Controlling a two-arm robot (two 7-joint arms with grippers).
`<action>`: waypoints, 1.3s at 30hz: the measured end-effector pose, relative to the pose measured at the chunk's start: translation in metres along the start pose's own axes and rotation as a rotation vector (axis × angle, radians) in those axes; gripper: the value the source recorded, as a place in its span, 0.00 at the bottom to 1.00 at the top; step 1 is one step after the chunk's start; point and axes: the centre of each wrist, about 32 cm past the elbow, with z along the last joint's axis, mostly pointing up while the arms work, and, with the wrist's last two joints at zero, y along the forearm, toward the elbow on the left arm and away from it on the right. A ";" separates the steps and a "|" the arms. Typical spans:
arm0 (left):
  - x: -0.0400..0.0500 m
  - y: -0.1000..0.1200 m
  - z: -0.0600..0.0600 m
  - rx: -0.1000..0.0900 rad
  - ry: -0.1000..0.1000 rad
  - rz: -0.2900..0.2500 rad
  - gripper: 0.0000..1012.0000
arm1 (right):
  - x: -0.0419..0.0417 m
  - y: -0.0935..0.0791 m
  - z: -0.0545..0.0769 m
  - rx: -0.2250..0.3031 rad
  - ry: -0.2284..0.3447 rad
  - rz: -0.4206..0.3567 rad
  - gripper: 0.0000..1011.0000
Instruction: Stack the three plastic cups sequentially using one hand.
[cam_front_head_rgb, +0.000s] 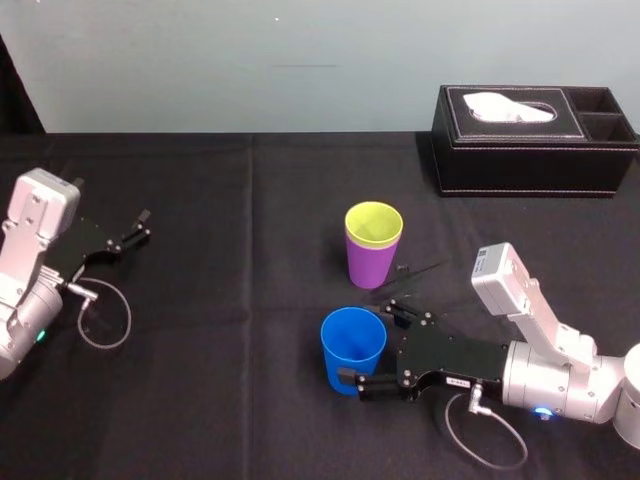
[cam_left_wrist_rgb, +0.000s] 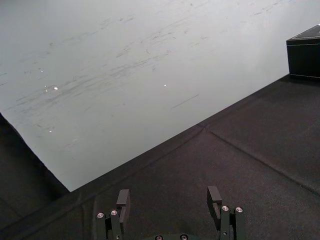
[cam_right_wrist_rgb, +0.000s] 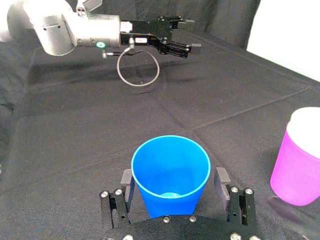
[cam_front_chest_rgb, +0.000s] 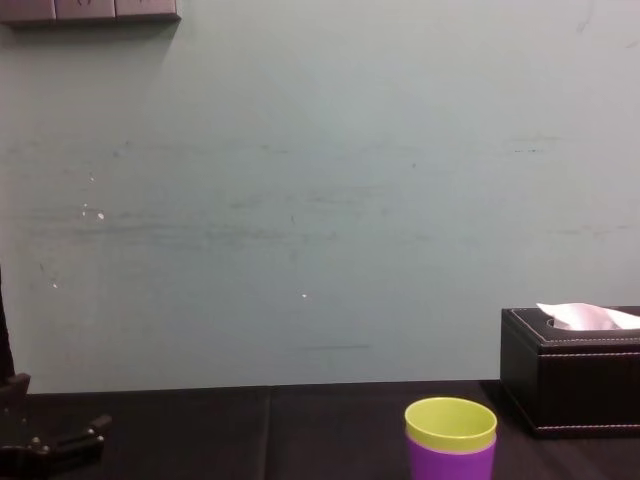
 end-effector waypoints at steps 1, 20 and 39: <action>0.0000 0.000 0.000 0.000 0.000 0.000 1.00 | -0.0001 0.000 0.000 0.000 0.000 0.000 0.99; 0.0000 0.000 0.000 0.000 0.000 0.000 1.00 | -0.0005 -0.001 0.001 0.001 -0.005 0.000 0.73; 0.0000 0.000 0.000 0.000 0.000 0.000 1.00 | -0.0061 -0.007 0.008 0.013 -0.022 -0.043 0.71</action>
